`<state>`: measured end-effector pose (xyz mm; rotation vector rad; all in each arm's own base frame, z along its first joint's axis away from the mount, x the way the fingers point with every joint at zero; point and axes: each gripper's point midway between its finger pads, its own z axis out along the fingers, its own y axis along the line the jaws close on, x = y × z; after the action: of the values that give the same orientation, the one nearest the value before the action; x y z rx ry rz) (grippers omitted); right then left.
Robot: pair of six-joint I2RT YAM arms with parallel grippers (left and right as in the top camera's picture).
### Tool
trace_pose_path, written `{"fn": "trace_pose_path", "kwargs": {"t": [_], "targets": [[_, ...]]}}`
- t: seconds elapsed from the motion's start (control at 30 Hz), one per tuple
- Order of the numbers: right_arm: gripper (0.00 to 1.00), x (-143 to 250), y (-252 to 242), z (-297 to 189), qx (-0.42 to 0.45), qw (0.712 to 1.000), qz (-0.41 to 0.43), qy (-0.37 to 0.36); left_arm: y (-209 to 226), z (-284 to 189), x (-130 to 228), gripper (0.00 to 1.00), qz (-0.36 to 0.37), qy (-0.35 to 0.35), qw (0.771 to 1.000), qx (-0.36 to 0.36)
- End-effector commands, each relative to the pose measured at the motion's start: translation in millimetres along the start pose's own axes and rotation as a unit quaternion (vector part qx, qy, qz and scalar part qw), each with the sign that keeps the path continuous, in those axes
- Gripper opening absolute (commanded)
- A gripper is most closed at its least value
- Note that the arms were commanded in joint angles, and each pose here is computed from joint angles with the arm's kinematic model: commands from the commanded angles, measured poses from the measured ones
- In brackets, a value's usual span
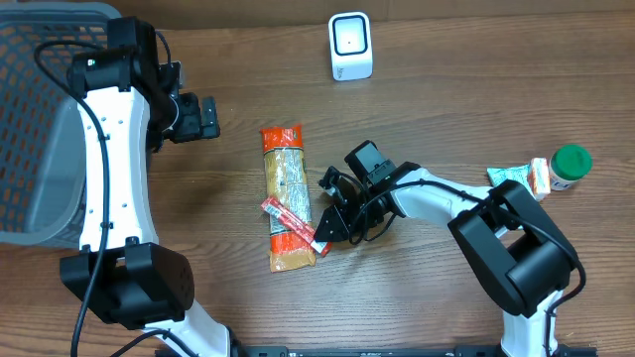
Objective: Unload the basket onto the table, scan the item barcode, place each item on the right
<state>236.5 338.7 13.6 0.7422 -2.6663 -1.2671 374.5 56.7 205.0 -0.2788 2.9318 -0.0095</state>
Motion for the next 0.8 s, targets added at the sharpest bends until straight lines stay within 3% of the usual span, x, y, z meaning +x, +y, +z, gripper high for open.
{"fn": "trace_pose_path", "kwargs": {"t": [0.0, 0.13, 0.77], "targets": [[0.31, 4.0, 1.7, 4.2, -0.006, 1.000, 0.007, 0.007, -2.0, -13.8, -3.1, 1.00, 0.007, -0.021, 1.000, 0.003], [0.24, 4.2, 2.2, 4.6, -0.006, 1.000, 0.006, 0.007, -2.0, -13.8, -3.1, 1.00, 0.007, -0.021, 1.000, 0.003], [0.27, 1.5, 14.9, 4.0, -0.042, 0.999, -0.005, 0.005, -1.9, -13.8, -3.1, 1.00, 0.007, -0.021, 1.000, 0.003]]}}
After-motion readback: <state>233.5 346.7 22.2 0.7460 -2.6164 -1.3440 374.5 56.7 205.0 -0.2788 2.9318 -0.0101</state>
